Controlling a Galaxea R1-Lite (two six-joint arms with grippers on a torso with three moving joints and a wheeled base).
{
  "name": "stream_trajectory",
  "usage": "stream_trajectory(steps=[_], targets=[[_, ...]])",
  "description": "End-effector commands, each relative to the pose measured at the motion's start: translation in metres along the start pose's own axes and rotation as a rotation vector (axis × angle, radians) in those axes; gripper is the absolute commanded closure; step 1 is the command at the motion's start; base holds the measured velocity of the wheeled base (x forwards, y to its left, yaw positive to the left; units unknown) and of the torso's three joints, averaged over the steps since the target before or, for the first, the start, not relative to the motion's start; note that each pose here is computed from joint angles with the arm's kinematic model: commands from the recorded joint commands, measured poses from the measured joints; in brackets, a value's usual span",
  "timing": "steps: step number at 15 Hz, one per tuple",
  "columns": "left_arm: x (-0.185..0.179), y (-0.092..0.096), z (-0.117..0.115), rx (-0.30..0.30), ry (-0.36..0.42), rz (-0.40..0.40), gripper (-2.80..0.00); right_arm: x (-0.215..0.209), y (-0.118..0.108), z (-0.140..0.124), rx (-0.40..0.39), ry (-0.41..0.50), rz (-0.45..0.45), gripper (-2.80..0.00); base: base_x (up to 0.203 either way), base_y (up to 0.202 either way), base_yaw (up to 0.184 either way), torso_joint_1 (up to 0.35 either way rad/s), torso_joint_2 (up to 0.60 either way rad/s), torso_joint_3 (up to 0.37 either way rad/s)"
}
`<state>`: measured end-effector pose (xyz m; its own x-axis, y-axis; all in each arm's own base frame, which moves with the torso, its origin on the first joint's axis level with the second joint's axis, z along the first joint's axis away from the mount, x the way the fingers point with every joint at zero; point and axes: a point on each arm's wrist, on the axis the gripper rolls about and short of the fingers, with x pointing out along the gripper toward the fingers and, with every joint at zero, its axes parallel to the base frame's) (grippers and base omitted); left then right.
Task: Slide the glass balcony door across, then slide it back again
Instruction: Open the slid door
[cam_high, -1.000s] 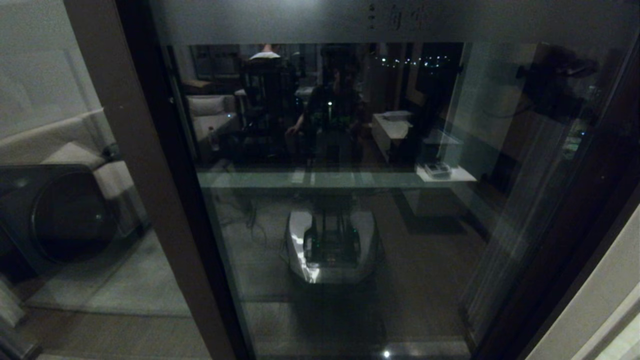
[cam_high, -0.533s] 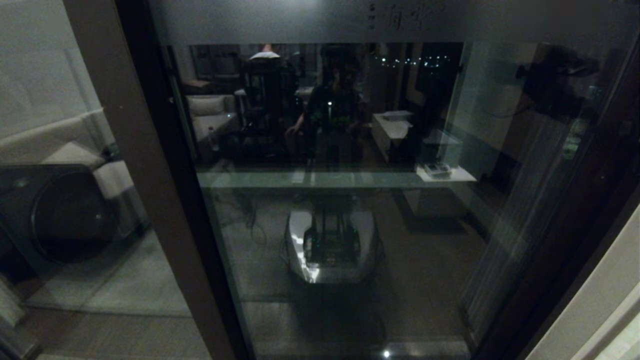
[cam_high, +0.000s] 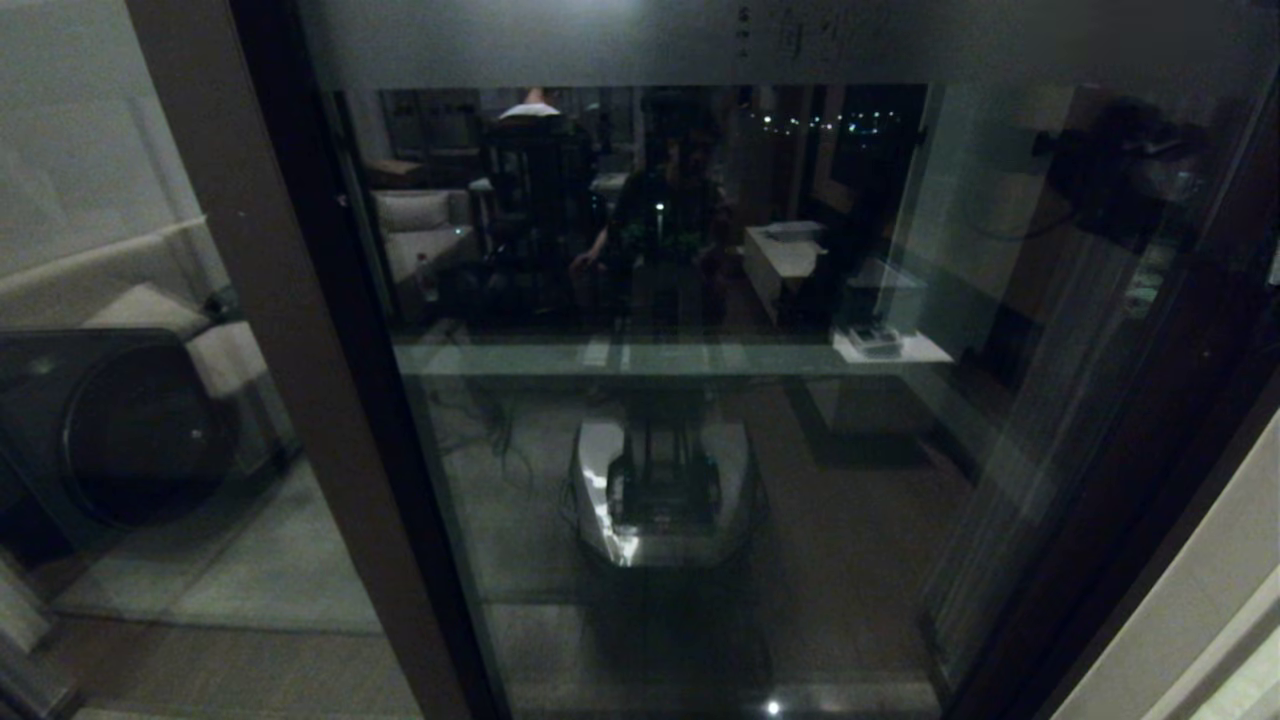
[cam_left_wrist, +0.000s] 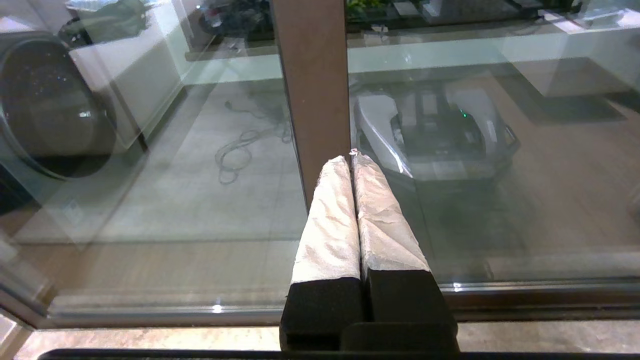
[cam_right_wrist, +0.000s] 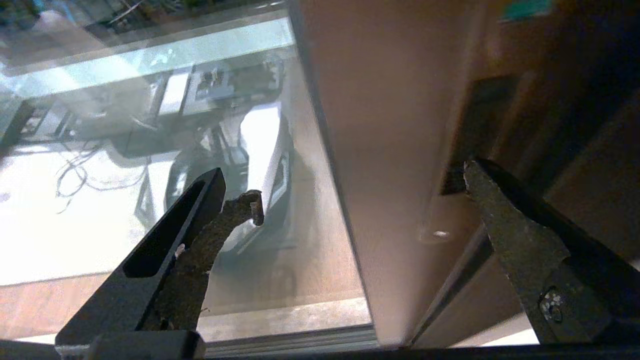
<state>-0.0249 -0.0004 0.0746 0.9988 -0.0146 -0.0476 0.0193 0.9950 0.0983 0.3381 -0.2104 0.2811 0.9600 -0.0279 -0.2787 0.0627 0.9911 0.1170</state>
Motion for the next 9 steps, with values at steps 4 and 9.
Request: stream_trajectory(steps=[4, 9], targets=[[-0.0001, 0.0, 0.0001, 0.0, 0.0, -0.001, 0.0, 0.0125, 0.0048, -0.0048, 0.023, 0.016, 0.054, -2.8, 0.0, 0.0, 0.0, 0.0, 0.0, 0.0], [0.0001, 0.0, -0.0004, 0.0, 0.001, 0.0, 0.0, 0.014, 0.0079, -0.0049, 0.037, 0.018, 0.074, -2.8, 0.0, 0.0, 0.0, 0.0, 0.0, 0.0]])
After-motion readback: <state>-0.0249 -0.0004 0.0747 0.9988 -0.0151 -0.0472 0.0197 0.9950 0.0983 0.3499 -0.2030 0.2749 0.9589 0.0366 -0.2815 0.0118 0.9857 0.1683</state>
